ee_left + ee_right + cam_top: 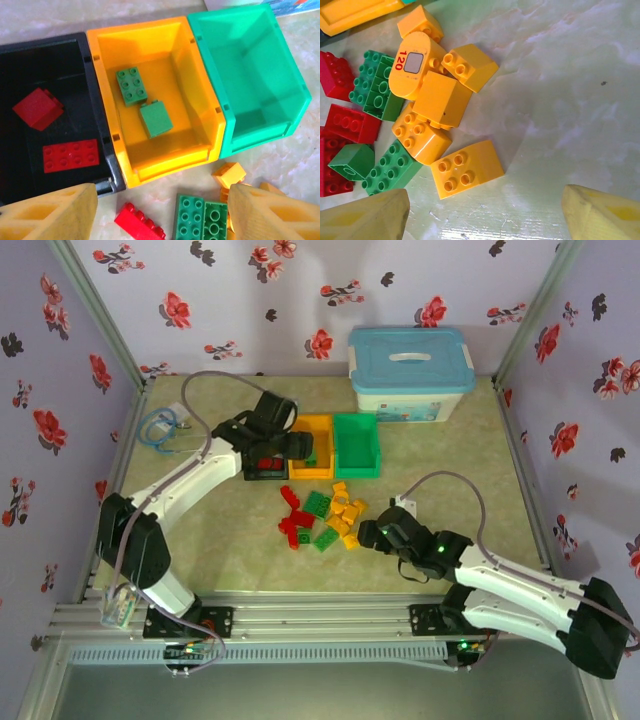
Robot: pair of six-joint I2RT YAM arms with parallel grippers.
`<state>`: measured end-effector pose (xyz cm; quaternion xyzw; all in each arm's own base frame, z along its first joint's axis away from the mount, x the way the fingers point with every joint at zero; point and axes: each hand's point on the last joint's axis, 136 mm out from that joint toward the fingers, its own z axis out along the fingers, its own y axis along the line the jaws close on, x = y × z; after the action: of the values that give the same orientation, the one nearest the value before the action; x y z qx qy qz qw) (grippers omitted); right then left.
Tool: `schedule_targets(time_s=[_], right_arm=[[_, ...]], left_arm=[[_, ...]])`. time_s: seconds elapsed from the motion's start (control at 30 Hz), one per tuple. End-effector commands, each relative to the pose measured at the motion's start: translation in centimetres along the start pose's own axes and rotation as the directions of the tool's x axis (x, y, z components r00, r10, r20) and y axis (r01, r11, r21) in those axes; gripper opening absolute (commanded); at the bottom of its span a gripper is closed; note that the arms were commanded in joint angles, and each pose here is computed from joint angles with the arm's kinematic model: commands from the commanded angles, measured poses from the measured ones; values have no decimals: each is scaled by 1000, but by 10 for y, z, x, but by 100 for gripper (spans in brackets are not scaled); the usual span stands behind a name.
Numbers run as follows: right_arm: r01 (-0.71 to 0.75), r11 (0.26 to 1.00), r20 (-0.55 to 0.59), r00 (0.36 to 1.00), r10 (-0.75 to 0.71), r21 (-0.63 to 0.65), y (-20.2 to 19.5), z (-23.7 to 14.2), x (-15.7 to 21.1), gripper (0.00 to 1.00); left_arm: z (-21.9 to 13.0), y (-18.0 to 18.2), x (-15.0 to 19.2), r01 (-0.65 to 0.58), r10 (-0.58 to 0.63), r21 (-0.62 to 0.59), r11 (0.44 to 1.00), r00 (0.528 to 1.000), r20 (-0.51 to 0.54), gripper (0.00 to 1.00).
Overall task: Sort the legos into containers by color
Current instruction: Pick up the lego from the center of the table.
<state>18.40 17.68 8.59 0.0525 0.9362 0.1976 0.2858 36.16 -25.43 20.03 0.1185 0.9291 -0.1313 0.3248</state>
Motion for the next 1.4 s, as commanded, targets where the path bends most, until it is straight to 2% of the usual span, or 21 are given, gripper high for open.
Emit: schedule_targets(time_s=[0.0, 0.4, 0.63, 0.93, 1.37], right_arm=[[12, 1000, 26, 1000, -13, 23, -3, -6, -5, 80], [48, 998, 20, 999, -49, 44, 6, -5, -14, 78], [56, 997, 9, 998, -57, 48, 11, -4, -16, 76], [66, 996, -6, 998, -66, 52, 14, -1, -15, 68], [95, 993, -53, 994, -92, 68, 25, 15, -13, 66]], left_arm=[[-16, 0, -2, 38, -39, 38, 999, 998, 39, 67], [-29, 16, 31, 74, -75, 30, 997, 997, 27, 58], [-34, 22, 41, 84, -85, 27, 996, 996, 23, 57], [-34, 31, 65, 107, -107, 15, 994, 994, 3, 57], [-30, 47, 99, 148, -148, -9, 989, 989, -30, 56]])
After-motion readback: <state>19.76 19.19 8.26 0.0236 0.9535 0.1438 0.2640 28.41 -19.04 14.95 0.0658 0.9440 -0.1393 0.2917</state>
